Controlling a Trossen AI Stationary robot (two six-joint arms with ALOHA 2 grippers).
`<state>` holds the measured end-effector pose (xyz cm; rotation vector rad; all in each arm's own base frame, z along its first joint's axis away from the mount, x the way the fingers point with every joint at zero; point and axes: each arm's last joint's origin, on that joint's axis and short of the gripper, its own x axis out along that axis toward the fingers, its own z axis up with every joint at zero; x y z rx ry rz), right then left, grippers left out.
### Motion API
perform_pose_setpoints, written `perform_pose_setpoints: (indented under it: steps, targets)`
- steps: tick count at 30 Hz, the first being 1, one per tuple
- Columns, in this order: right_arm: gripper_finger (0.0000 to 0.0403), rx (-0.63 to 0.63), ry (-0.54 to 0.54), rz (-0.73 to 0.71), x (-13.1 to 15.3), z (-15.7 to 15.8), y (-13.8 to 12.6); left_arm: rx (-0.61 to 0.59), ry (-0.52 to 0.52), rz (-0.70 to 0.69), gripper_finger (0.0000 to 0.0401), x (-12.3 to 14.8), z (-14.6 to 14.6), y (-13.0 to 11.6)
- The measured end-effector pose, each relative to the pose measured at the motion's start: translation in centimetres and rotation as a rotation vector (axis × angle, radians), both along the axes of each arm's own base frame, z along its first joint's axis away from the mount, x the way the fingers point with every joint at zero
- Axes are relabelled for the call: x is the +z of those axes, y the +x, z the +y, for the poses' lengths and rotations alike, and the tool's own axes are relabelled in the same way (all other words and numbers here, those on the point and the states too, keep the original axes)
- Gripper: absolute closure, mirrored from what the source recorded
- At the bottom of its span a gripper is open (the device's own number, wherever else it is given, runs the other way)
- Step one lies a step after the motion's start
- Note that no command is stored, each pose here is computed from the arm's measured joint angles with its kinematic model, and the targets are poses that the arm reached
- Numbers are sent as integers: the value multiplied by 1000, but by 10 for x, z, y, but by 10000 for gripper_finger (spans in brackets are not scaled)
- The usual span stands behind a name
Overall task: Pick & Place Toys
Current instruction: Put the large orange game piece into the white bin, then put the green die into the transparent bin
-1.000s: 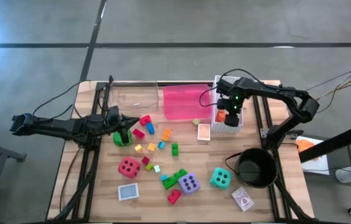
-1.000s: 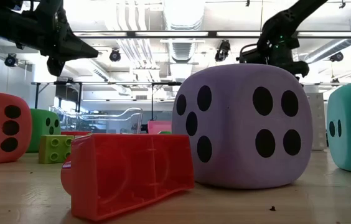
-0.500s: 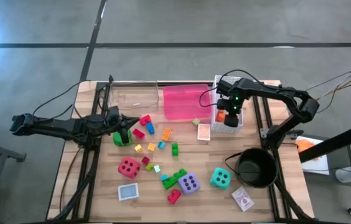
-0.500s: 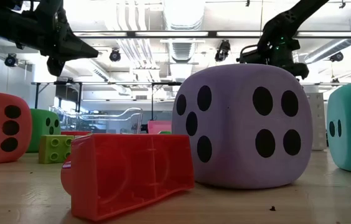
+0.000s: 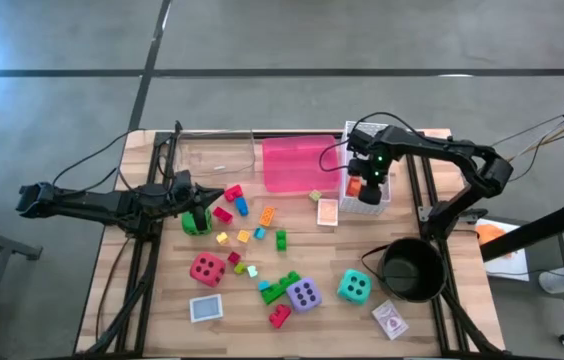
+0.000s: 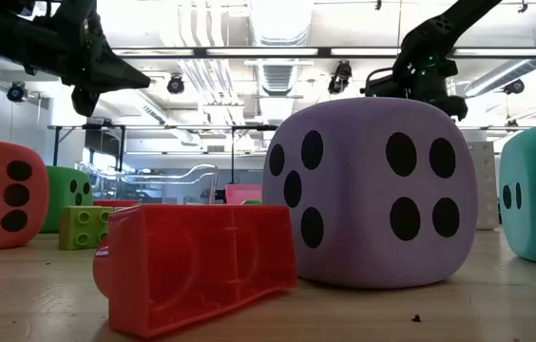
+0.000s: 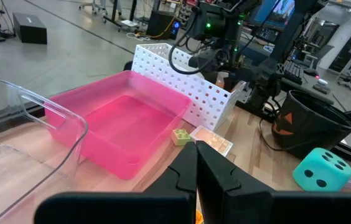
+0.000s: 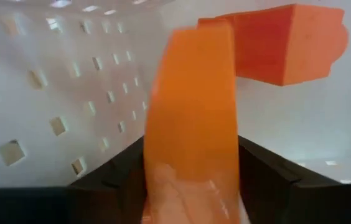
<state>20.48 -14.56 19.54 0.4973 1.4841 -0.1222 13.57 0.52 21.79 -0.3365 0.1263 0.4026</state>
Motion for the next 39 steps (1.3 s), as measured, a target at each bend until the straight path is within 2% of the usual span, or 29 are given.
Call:
perform_pose_setpoints:
  steps: [4,9,26,39]
  targets:
    - [129,-29,-3,3,0,0,0,0,0,0,397,0,0,0]
    - [101,-63,-4,7,0,-1,1,0,0,0,397,0,0,0]
    - [96,-93,-8,2,4,-2,3,0,0,0,397,0,0,0]
    - [97,-164,-59,25,44,1,7,0,0,-1,397,0,0,0]
